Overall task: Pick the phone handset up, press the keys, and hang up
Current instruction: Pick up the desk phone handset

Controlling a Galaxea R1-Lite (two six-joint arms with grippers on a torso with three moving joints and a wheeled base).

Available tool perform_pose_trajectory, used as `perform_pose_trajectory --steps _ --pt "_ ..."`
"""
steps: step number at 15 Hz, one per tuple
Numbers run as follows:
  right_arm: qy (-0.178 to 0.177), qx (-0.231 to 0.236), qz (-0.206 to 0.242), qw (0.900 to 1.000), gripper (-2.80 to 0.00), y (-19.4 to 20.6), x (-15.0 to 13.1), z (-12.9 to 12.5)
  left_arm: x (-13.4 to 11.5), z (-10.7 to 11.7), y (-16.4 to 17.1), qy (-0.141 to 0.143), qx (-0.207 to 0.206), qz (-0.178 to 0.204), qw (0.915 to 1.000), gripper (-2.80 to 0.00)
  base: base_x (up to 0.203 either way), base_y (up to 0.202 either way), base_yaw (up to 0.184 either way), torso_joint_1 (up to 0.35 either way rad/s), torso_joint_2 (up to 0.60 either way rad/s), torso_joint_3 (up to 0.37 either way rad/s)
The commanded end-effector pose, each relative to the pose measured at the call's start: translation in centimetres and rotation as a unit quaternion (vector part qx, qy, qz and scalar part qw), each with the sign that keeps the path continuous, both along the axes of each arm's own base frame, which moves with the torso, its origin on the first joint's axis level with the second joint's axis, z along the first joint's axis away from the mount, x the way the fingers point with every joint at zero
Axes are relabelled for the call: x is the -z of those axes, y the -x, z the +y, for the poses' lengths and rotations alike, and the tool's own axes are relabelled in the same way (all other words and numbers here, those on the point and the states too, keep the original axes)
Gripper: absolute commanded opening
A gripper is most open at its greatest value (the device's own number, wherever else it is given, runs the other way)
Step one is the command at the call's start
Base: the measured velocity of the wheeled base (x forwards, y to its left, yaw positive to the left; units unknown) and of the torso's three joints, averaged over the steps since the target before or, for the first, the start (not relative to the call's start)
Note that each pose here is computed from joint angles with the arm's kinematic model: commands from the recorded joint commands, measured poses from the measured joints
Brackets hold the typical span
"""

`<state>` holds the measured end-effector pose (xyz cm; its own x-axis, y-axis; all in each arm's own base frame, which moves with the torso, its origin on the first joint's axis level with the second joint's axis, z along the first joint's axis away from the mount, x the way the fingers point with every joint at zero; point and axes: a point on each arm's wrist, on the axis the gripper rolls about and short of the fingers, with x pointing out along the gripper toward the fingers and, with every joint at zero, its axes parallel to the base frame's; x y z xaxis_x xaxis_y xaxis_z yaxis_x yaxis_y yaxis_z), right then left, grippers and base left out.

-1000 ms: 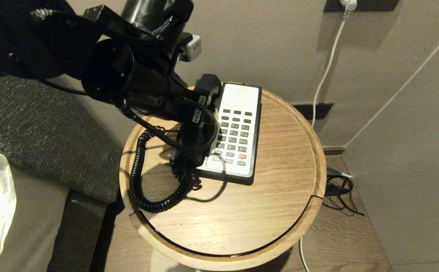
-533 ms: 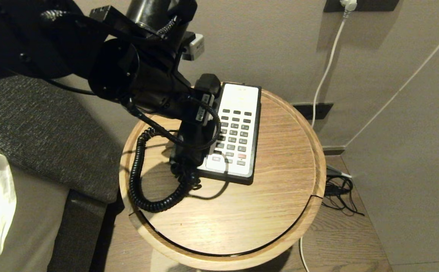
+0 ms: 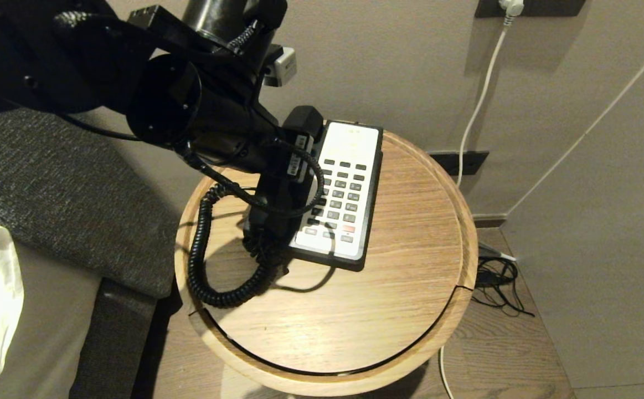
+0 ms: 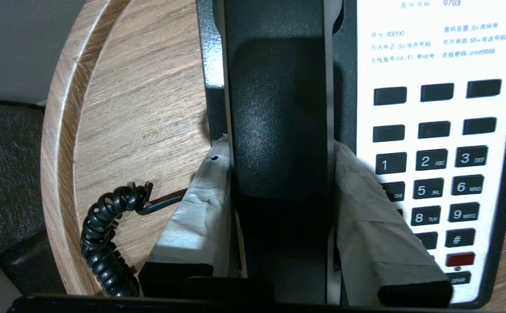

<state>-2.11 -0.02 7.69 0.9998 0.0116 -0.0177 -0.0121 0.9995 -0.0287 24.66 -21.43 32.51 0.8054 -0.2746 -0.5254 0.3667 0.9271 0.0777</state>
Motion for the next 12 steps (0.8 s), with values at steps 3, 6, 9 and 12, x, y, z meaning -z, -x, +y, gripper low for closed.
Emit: perform_pose_trajectory --steps 3,6,9,12 --pt "0.0 0.0 0.0 1.0 -2.8 0.0 0.0 0.0 -1.0 0.6 1.0 0.01 0.002 -0.01 0.9999 -2.8 0.0 0.0 0.0 0.0 0.0 0.0" --pt "0.0 0.0 0.0 1.0 -2.8 0.0 0.0 0.0 -1.8 1.3 1.7 0.019 0.002 -0.02 0.9996 -2.8 0.0 0.0 0.0 0.0 0.0 0.0" --pt "0.0 0.0 0.0 1.0 -2.8 0.0 0.0 0.0 -3.4 2.4 2.9 0.037 0.001 -0.04 0.9985 -2.8 0.0 0.0 0.0 0.0 0.0 0.0" --pt "0.0 0.0 0.0 1.0 -2.8 0.0 0.0 0.0 -5.2 4.0 4.6 0.061 0.002 -0.064 0.9961 -2.8 0.0 0.0 0.0 0.0 0.0 0.0"
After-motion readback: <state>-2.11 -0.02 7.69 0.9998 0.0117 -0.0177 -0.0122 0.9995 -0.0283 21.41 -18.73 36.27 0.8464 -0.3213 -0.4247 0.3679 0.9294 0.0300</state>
